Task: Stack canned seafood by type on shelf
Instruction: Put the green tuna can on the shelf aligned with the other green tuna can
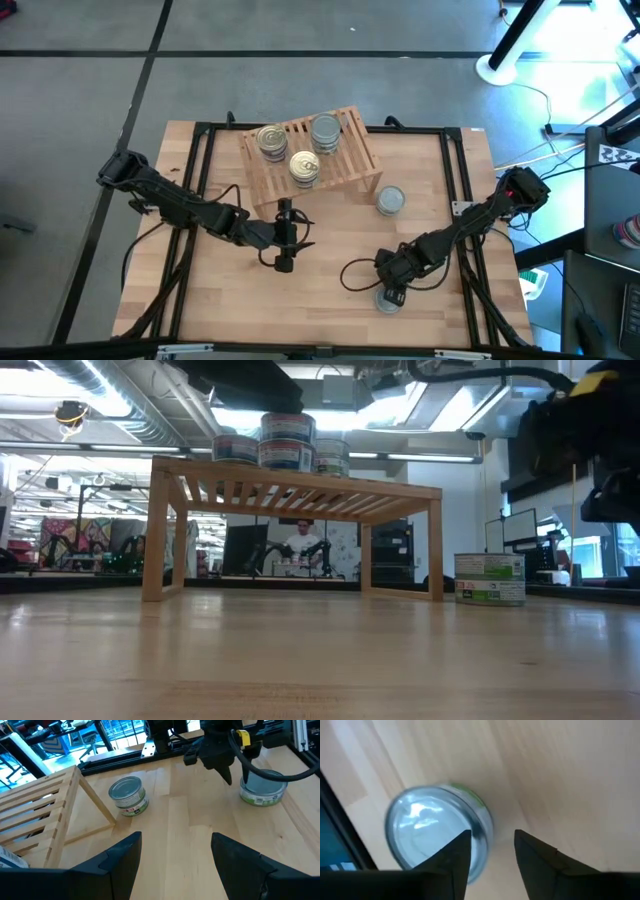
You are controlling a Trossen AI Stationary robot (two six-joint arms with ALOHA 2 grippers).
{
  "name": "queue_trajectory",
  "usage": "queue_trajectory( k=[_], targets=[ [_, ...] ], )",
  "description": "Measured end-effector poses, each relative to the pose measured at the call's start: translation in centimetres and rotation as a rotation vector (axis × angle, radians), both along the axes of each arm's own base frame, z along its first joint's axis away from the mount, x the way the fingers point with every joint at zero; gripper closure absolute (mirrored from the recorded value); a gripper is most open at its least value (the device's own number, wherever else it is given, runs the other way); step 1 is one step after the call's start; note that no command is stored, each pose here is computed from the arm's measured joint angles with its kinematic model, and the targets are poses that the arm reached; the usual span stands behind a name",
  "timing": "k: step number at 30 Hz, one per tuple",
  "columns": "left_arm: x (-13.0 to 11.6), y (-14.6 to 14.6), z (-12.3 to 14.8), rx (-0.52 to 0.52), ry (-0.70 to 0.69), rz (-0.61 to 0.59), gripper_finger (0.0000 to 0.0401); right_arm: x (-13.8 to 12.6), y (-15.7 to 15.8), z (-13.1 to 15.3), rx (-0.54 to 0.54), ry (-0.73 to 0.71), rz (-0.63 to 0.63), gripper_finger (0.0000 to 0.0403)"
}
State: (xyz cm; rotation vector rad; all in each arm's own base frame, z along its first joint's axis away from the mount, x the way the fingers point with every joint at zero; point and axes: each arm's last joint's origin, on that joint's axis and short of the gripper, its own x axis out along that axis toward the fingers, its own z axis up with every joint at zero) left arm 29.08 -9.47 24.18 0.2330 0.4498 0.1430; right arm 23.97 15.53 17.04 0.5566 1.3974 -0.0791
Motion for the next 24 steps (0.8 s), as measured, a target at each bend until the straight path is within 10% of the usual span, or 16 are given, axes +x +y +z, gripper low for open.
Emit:
queue_trajectory(
  k=[24],
  targets=[
    [0.0, -0.1, 0.0, -0.006, -0.003, -0.008, 0.0164, 0.4, 0.3, -1.2, -0.015, 0.022, 0.007, 0.0272]
  ],
)
